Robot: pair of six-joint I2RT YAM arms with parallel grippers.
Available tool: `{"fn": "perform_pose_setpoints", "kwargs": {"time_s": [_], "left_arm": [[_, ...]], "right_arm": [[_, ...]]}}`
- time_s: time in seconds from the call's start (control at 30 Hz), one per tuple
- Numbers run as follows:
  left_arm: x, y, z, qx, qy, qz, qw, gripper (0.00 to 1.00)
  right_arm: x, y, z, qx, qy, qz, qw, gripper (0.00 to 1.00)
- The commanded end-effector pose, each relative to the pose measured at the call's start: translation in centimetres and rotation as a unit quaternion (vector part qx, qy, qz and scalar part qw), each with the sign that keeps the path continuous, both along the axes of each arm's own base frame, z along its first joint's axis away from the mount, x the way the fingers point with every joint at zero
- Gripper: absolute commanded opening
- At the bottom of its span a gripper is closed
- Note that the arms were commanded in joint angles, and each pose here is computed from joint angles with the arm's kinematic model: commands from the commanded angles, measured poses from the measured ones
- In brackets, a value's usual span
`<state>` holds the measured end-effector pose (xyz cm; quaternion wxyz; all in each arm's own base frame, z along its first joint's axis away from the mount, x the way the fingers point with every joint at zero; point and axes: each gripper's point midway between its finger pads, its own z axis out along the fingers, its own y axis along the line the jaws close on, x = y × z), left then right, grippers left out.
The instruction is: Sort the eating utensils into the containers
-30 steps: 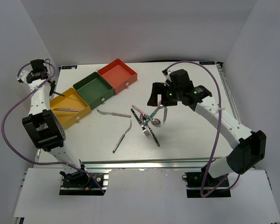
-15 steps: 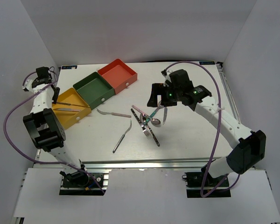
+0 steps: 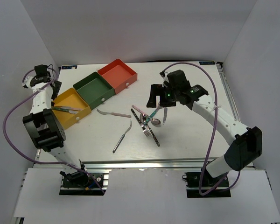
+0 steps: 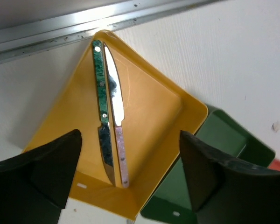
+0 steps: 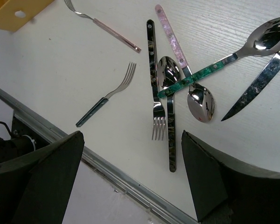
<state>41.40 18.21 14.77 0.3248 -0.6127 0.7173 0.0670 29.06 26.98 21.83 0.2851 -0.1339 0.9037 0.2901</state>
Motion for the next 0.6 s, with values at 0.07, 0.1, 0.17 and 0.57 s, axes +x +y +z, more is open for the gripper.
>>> {"fn": "perform_pose_setpoints", "kwargs": {"time_s": [0.07, 0.1, 0.17, 0.57], "left_arm": [[2.0, -4.8, 4.6, 0.003, -0.025, -0.137, 0.990, 0.98], [1.7, -5.8, 4.6, 0.015, -0.008, -0.171, 0.985, 0.98], [0.7, -9.0, 5.0, 0.034, 0.017, -0.220, 0.975, 0.98], [-9.5, -18.1, 3.3, 0.048, 0.049, -0.403, 0.913, 0.98]], "right_arm": [[1.8, -1.9, -3.3, -0.074, 0.024, -0.068, 0.995, 0.89], [2.1, -2.4, -4.1, -0.088, 0.037, -0.091, 0.991, 0.89], [3.3, -4.7, -6.7, -0.157, 0.044, -0.149, 0.975, 0.89], [10.8, -8.8, -13.3, -0.222, 0.045, -0.197, 0.954, 0.52]]}}
